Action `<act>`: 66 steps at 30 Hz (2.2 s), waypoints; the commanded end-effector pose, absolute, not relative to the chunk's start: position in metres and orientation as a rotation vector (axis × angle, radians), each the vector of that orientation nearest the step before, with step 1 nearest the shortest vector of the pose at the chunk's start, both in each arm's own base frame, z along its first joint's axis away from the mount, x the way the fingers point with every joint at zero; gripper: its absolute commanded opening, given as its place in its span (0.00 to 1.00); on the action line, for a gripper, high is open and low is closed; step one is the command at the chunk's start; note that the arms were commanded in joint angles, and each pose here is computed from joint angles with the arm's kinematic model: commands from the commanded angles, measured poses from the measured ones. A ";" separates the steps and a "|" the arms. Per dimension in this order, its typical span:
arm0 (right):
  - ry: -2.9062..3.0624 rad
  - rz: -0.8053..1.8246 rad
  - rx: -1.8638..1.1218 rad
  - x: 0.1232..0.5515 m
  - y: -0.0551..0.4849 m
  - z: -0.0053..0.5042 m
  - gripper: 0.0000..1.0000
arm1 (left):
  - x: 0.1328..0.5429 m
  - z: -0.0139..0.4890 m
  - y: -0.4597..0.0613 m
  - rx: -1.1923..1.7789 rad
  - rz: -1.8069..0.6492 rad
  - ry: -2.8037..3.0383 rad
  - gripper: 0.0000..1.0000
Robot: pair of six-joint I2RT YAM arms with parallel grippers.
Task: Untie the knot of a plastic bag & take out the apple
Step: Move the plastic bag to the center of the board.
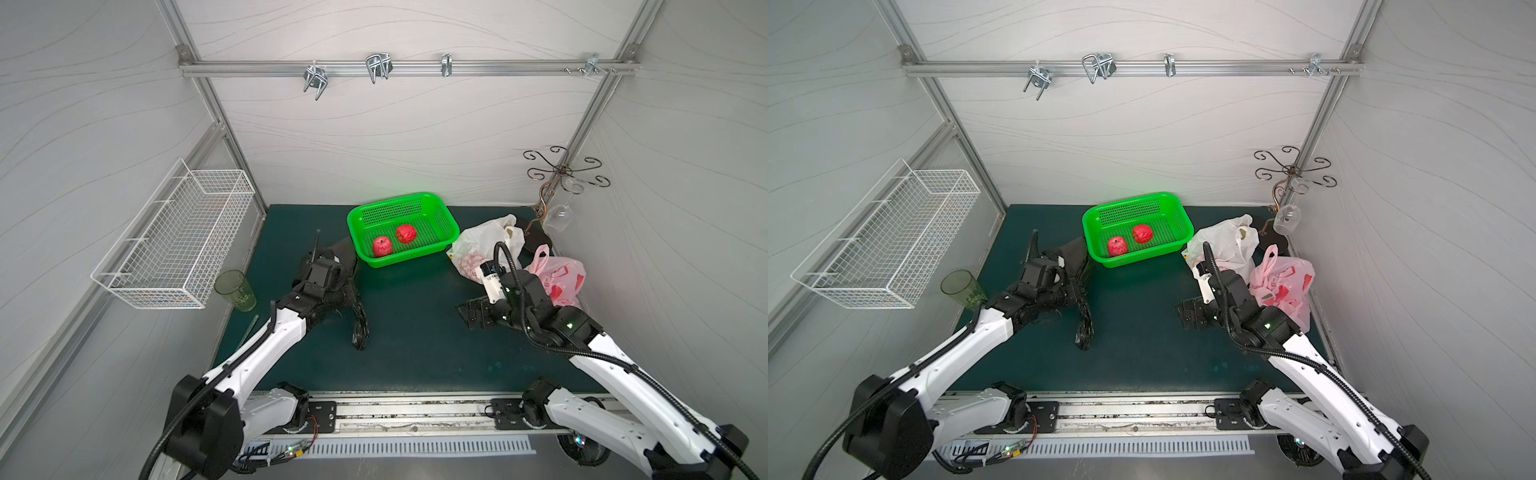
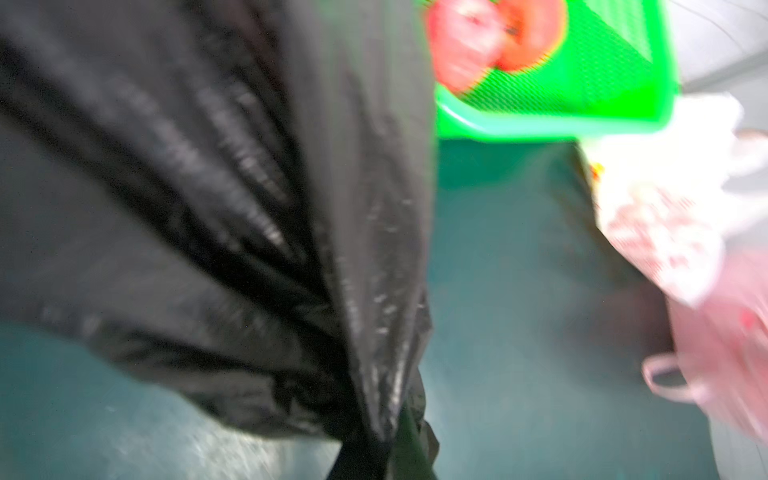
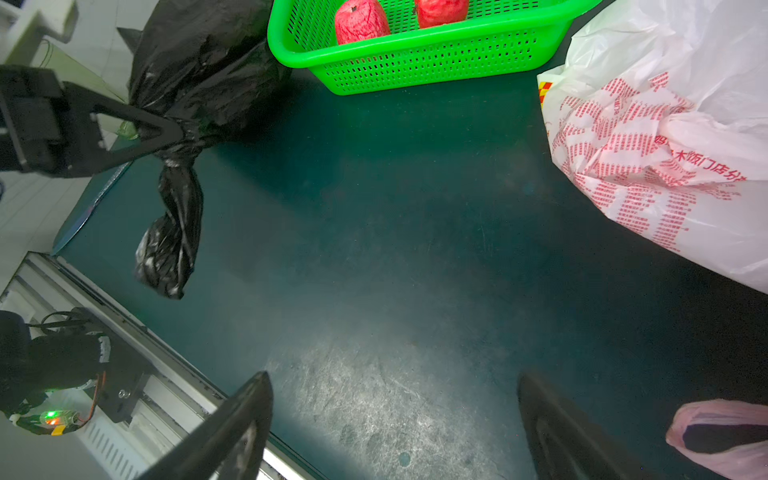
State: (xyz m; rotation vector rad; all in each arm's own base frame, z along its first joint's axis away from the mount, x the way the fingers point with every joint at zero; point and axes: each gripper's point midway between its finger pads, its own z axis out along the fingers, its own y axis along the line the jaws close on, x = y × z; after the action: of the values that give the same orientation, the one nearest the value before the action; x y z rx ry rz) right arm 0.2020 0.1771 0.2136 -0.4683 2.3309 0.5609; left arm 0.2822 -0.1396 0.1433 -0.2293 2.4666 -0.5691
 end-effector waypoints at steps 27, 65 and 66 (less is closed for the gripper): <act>2.224 0.450 -0.447 0.200 0.148 0.254 0.93 | 0.225 0.283 -0.310 0.798 -1.029 2.347 0.00; 2.004 0.839 -1.045 0.236 0.341 0.267 0.80 | 0.233 0.277 -0.148 0.249 -0.679 2.408 0.67; 2.000 0.849 -1.065 0.237 0.347 0.266 0.79 | 0.231 0.276 -0.143 0.242 -0.655 2.411 0.66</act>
State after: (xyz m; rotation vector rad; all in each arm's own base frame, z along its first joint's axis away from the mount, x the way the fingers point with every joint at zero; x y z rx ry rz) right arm 0.2355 0.3264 0.2474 -0.9713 2.1180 0.8032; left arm 0.2311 -0.1538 0.2751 0.2569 2.4239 -0.7208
